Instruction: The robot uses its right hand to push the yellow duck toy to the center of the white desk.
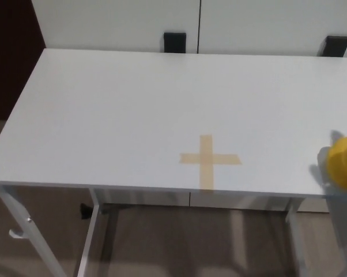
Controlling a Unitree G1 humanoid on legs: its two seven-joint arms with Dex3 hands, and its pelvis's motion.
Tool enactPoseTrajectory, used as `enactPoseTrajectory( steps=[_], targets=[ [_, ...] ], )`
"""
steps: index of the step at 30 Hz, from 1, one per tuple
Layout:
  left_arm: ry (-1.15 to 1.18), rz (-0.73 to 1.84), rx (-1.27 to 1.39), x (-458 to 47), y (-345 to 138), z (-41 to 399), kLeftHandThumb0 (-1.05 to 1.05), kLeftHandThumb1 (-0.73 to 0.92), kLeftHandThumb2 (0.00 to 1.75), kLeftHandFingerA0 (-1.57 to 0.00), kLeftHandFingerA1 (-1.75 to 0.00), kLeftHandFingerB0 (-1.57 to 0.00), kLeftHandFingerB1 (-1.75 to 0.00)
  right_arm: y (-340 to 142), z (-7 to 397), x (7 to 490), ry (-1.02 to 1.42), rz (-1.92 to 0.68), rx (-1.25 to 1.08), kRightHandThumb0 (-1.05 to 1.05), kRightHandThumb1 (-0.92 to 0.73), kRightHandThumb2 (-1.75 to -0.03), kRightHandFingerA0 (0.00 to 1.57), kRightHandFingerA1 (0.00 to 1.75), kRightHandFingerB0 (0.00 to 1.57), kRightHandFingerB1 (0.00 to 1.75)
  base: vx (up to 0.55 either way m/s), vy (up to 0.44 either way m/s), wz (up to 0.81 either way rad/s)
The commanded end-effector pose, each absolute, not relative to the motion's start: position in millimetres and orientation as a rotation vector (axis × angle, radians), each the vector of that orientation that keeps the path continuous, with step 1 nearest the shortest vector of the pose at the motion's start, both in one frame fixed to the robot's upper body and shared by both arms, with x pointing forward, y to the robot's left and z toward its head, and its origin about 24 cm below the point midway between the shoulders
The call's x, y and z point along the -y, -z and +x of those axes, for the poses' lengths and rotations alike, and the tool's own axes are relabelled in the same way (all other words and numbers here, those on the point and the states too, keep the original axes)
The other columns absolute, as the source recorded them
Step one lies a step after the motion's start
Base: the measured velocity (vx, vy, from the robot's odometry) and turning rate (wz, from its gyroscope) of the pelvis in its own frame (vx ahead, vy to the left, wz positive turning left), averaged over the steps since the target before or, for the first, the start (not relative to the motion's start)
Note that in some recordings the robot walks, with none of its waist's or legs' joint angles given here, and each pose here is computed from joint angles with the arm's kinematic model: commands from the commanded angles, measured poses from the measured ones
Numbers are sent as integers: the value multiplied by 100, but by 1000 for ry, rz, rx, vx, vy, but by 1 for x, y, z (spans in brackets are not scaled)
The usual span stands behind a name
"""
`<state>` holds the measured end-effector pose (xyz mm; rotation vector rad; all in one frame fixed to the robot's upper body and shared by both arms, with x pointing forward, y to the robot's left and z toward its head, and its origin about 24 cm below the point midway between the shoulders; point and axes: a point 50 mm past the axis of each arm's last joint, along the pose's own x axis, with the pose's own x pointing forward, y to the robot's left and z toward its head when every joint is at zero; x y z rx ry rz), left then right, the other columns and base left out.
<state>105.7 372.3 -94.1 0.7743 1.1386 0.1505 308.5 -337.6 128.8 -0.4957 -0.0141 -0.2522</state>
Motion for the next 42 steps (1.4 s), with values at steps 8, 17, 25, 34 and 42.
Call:
enactPoseTrajectory(
  steps=[8, 17, 25, 34, 42],
  targets=[
    [-143, 781, -1113, -374, 92, 107, -23, 64, 59, -60, -42, -79, -49, -88, 320, 311, 196, -462, -91, -73, -74, -116, 0, 31, 6, 30, 0, 0, 0],
    [-131, 789, -1121, -372, 94, 106, -25, 63, 59, -66, -44, -77, -48, -66, 322, 300, 239, -391, -119, -80, -92, -76, 6, 32, 8, 27, 0, 0, 0],
    [-118, 786, -1122, -371, 94, 104, -24, 67, 60, -71, -48, -75, -49, -46, 319, 284, 296, -289, -126, -79, -81, -117, 0, 33, 12, 30, 0, 0, 0],
    [-95, 810, -1125, -370, 95, 102, -23, 67, 61, -71, -50, -73, -48, -43, 319, 272, 337, -227, -94, -84, -92, -77, 7, 40, 14, 34, 0, 0, 0],
    [-102, 805, -1149, -368, 99, 97, -21, 68, 61, -74, -52, -77, -49, -35, 320, 252, 347, -144, -98, -35, -54, -114, 0, 51, 0, 49, 0, 0, 0]
  ],
)
